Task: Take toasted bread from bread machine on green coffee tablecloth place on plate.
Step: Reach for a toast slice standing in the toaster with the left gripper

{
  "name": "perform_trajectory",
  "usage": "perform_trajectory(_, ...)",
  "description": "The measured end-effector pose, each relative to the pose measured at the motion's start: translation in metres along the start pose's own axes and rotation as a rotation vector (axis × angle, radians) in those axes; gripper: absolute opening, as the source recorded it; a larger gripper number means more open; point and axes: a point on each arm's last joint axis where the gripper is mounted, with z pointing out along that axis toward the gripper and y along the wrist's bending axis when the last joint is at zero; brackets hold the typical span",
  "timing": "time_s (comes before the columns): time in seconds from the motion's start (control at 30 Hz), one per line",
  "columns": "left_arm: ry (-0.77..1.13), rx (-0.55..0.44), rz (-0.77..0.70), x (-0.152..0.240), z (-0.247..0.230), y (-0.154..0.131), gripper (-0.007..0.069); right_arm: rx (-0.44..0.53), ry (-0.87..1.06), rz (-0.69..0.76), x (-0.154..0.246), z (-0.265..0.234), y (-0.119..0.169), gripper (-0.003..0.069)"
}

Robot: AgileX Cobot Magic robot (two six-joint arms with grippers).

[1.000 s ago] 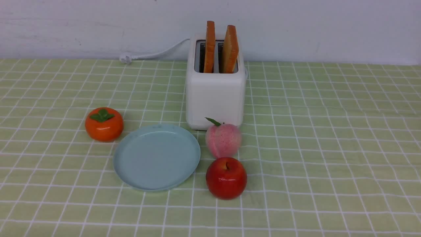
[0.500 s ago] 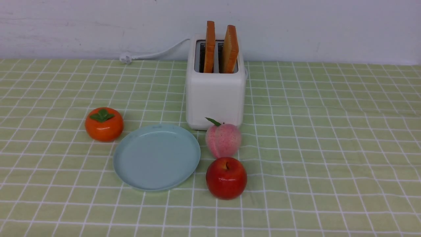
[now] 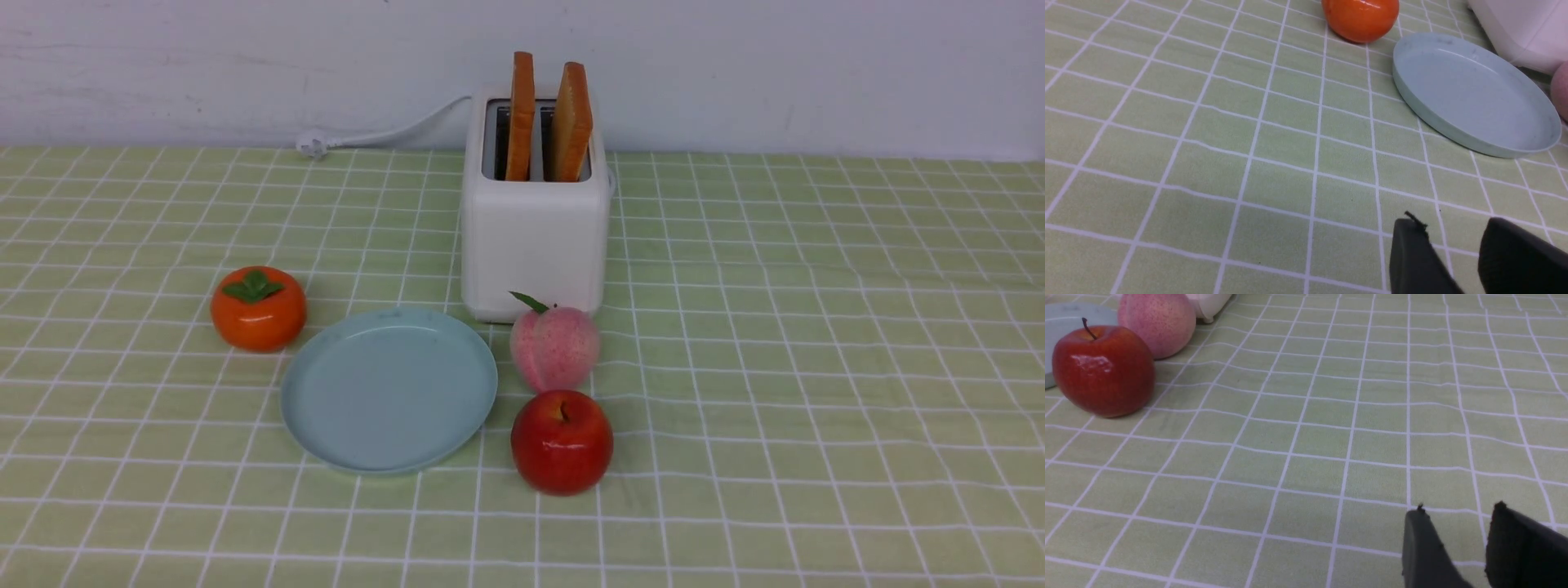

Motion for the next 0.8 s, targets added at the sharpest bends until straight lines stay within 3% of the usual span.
perform_trajectory(0.1,-0.065,0.02,-0.038,-0.006,0.0,-0.002,0.0238,0.0,0.0,0.0,0.0,0.0,0.0,0.024)
perform_trajectory(0.17,-0.169,0.076,-0.213,-0.016,-0.002,-0.005,0.0238,0.0,0.0,0.0,0.0,0.0,0.0,0.024)
perform_trajectory(0.2,-0.169,0.076,-0.213,-0.016,-0.002,-0.005,0.0238,0.0,0.0,0.0,0.0,0.0,0.0,0.024)
perform_trajectory(0.27,-0.276,0.132,-0.415,-0.026,-0.004,-0.006,0.0238,0.0,0.0,0.0,0.0,0.0,0.0,0.024)
perform_trajectory(0.53,-0.467,0.196,-0.714,-0.043,-0.011,-0.001,0.0232,0.0,0.0,0.0,0.0,0.0,0.0,0.024)
perform_trajectory(0.63,-0.464,0.194,-0.71,-0.045,-0.011,-0.002,0.0198,0.0,0.0,0.0,0.0,0.0,0.0,0.024)
perform_trajectory(0.73,-0.347,0.177,-0.565,-0.066,-0.012,-0.016,0.004,0.0,0.0,0.0,0.0,0.0,0.0,0.024)
perform_trajectory(0.8,-0.296,0.162,-0.469,-0.08,-0.011,-0.024,-0.0013,0.0,0.0,0.0,0.0,0.0,0.0,0.024)
